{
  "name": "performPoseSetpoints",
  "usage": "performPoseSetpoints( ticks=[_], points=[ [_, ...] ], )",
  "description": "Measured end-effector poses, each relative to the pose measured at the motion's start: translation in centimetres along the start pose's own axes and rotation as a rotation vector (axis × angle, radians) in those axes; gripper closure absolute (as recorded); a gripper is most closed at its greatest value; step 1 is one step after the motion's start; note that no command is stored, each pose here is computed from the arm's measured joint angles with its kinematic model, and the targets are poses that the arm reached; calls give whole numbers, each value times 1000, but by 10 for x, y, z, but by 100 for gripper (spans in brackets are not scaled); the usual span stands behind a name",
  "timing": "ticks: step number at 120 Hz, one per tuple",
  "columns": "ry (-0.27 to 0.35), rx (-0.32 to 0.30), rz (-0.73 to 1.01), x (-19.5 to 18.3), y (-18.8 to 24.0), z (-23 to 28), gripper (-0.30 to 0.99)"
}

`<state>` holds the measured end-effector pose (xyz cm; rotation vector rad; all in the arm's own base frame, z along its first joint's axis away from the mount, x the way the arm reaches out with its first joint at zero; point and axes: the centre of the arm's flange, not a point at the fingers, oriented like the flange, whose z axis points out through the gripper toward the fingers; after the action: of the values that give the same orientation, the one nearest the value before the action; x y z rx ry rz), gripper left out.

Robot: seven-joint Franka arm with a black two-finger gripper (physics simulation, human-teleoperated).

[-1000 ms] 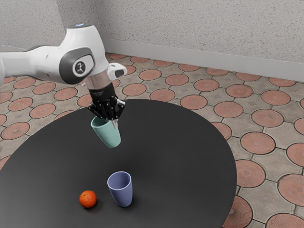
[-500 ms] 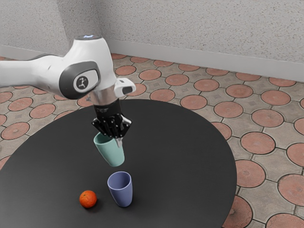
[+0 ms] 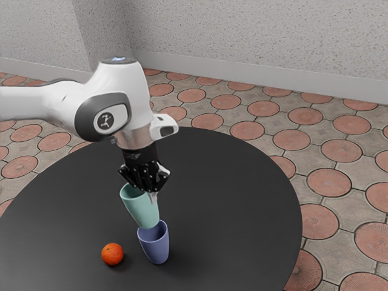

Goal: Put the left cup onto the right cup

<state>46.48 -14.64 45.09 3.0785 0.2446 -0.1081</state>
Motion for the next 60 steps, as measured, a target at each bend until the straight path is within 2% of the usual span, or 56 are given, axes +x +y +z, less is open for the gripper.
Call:
performPoseSetpoints(
  ticks=[60],
  points=[
    [-26,10,10,-9,12,18,78]
  ],
)
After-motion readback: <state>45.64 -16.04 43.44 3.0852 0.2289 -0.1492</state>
